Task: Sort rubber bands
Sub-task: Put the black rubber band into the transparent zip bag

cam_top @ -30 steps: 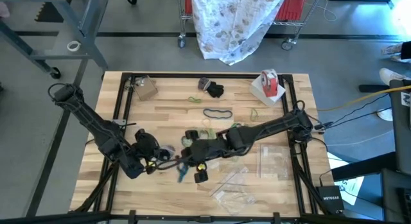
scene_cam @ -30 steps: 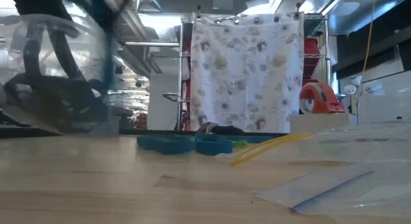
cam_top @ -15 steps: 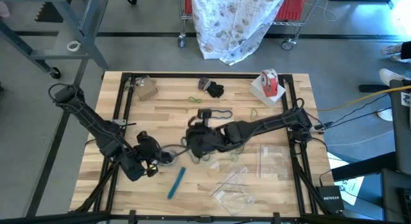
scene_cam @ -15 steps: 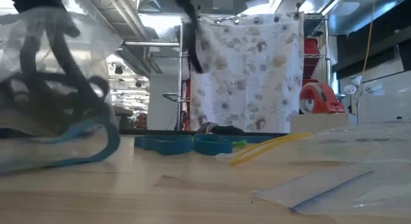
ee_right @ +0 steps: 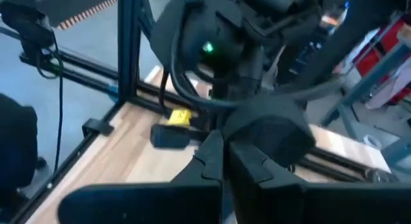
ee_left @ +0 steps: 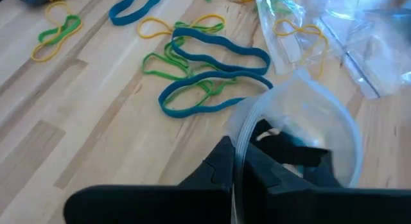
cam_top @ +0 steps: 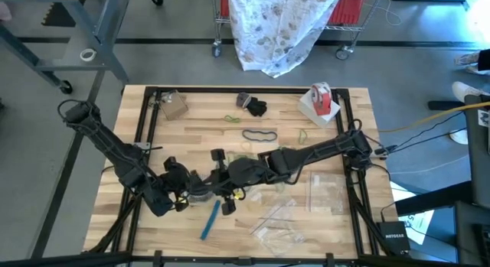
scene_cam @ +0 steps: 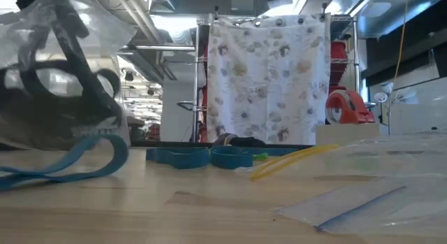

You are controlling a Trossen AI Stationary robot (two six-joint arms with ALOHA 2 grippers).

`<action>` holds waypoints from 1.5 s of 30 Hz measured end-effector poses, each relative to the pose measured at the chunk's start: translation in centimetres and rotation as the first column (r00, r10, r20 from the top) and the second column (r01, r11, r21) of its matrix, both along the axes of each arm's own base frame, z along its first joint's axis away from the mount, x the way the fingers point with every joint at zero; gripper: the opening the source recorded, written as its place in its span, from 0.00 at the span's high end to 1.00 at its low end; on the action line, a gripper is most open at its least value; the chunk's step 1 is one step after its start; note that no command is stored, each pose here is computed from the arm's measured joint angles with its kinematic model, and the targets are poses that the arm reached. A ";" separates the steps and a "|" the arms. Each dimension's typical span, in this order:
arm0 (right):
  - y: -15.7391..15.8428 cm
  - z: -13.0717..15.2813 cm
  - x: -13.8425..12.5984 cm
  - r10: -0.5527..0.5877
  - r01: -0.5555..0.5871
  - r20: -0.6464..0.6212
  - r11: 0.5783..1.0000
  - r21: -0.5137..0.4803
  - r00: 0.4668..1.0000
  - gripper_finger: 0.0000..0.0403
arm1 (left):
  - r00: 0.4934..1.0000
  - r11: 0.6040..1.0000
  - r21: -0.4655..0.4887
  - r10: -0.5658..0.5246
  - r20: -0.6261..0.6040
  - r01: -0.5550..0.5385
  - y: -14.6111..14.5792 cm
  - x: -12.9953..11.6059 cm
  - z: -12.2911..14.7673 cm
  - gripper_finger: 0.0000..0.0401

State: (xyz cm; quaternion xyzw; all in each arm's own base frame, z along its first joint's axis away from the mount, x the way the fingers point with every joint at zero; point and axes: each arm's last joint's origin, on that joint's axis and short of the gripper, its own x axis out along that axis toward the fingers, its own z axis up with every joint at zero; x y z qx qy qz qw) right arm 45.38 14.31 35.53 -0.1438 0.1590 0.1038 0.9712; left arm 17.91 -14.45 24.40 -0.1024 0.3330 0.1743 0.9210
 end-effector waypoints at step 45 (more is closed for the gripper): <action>1.2 -2.1 1.9 0.109 -0.106 0.068 0.994 -0.036 0.992 0.98 | 0.993 0.999 -0.026 -0.038 0.116 0.041 -0.1 1.8 1.0 1.00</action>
